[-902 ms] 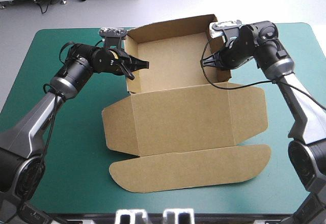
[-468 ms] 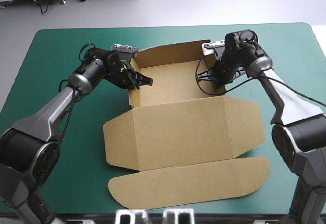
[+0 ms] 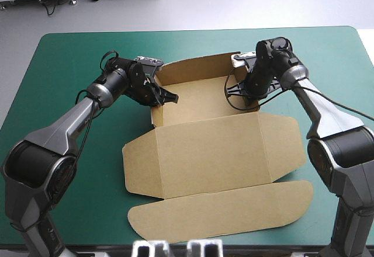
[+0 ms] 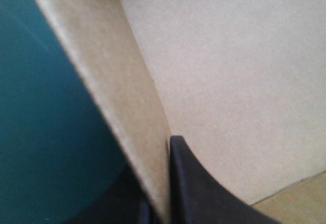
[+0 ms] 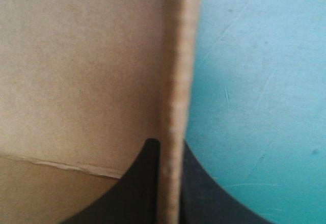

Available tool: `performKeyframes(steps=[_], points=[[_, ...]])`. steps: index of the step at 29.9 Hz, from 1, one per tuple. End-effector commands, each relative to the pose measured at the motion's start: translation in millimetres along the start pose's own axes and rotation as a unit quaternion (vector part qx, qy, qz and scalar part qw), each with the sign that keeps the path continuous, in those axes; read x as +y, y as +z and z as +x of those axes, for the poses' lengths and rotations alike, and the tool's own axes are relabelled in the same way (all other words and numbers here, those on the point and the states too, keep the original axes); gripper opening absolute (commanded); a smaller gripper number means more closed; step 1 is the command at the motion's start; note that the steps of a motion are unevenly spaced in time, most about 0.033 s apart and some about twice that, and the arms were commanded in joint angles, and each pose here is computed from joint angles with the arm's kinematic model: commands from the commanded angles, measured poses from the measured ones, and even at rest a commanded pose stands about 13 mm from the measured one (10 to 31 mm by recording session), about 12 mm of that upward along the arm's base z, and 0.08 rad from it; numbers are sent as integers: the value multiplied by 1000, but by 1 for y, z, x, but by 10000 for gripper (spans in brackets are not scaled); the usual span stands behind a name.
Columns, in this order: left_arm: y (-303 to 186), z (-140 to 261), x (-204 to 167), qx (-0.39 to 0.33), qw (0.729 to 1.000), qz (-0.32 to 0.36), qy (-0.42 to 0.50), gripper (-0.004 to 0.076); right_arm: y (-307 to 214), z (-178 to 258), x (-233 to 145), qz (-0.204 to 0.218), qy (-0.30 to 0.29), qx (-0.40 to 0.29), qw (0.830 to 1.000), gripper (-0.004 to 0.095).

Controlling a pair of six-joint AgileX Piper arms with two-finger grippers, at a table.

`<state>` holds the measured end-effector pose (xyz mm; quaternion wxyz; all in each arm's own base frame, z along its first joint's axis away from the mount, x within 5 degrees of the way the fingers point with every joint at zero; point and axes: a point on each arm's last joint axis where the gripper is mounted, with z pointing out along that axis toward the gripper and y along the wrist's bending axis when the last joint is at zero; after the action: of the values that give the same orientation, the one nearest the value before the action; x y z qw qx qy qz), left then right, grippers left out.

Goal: Fold the box

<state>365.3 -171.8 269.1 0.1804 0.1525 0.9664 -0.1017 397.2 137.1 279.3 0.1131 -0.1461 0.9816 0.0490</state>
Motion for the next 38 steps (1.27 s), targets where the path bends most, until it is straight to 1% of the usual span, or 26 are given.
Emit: performKeyframes(steps=[1, 2, 4, 5, 7, 8, 9, 10, 11, 12, 14, 16, 21, 25, 28, 32, 33, 34, 35, 37, 38], points=[[-18, 0, -23, -9, 998, 59, 31, 30, -30, 0, 18, -64, -6, -38, 997, -20], [-19, 0, -23, -6, 998, 59, 32, 69, -30, 0, 17, -62, -7, -38, 997, -20], [-23, -2, -23, -2, 998, 59, 33, 174, -30, 0, 16, -54, -6, -38, 998, 0], [-27, -3, -22, 2, 998, 55, 37, 258, -30, 0, 16, -54, -7, -38, 998, 33], [-35, -6, -20, 2, 998, 40, 46, 376, -30, 0, 16, -56, -6, -38, 998, 144], [-42, -9, -20, 2, 998, 32, 52, 456, -30, 0, 17, -58, -6, -37, 998, 233], [-46, -11, -19, -1, 998, 26, 57, 499, -30, 0, 17, -60, -11, -37, 997, 337], [-50, -13, -19, -2, 998, 22, 56, 533, -31, 0, 17, -61, -14, -39, 997, 428], [-56, -16, -19, -9, 998, 17, 54, 566, -31, 0, 17, -62, -14, -39, 997, 566], [-60, -18, -20, -12, 998, 15, 56, 574, -31, 0, 17, -62, -14, -39, 997, 671], [-68, -22, -20, -23, 998, 13, 59, 573, -32, 0, 17, -58, -15, -40, 997, 819], [-74, -24, -21, -28, 998, 11, 61, 573, -35, 1, 16, -55, -16, -43, 997, 866], [-81, -25, -18, -24, 997, -8, 69, 573, -53, 4, 17, -52, -22, -63, 996, 859], [-85, -23, -14, -8, 996, -34, 77, 573, -78, 10, 13, -27, -33, -94, 995, 859], [-95, -26, -14, -24, 996, -37, 79, 573, -107, 15, 12, -14, -40, -131, 990, 859], [-123, -27, -18, -63, 994, -33, 80, 563, -150, 24, 15, -16, -48, -189, 981, 835], [-133, -25, -18, -75, 993, -32, 81, 541, -160, 28, 15, -16, -53, -203, 978, 825], [-142, -22, -19, -85, 993, -31, 81, 503, -168, 31, 15, -15, -56, -214, 975, 816], [-155, -19, -19, -98, 991, -30, 85, 447, -176, 34, 16, -14, -58, -224, 973, 810], [-183, -6, -20, -127, 987, -29, 92, 304, -186, 39, 15, -6, -63, -237, 969, 809], [-198, 1, -20, -141, 984, -29, 101, 217, -190, 41, 14, -3, -65, -242, 968, 809]])
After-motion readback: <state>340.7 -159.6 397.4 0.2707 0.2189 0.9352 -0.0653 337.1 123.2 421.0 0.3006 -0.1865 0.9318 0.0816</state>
